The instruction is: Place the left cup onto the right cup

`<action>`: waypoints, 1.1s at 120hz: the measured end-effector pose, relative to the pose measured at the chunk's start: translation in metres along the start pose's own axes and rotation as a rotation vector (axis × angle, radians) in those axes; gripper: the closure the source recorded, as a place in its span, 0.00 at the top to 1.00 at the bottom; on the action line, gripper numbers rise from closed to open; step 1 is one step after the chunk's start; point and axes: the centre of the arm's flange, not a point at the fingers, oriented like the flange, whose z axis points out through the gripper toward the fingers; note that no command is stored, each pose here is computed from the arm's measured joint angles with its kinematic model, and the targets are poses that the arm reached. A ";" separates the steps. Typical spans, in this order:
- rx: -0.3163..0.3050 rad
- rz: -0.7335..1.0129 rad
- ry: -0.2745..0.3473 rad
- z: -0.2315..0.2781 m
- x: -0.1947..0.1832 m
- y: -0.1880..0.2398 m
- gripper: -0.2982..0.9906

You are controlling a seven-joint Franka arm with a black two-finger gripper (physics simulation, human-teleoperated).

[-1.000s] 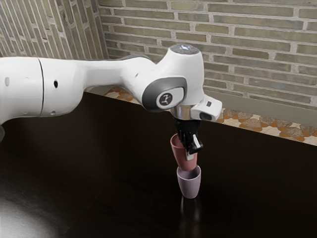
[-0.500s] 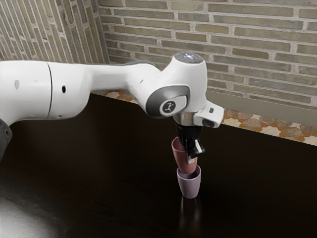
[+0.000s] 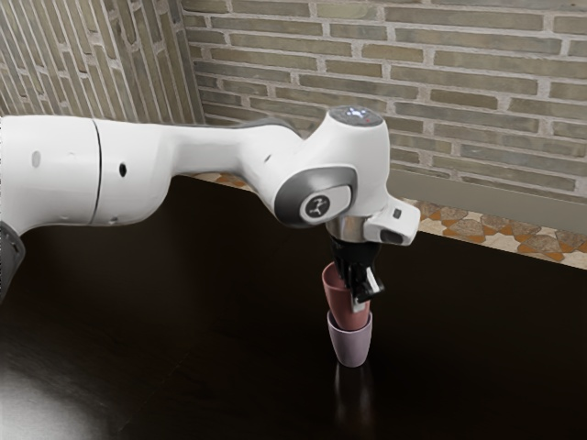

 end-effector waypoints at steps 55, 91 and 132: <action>-0.006 -0.003 -0.005 0.010 0.001 0.000 0.47; -0.007 0.000 0.000 0.007 0.001 0.000 0.69; 0.007 0.005 0.050 -0.036 -0.009 0.003 0.75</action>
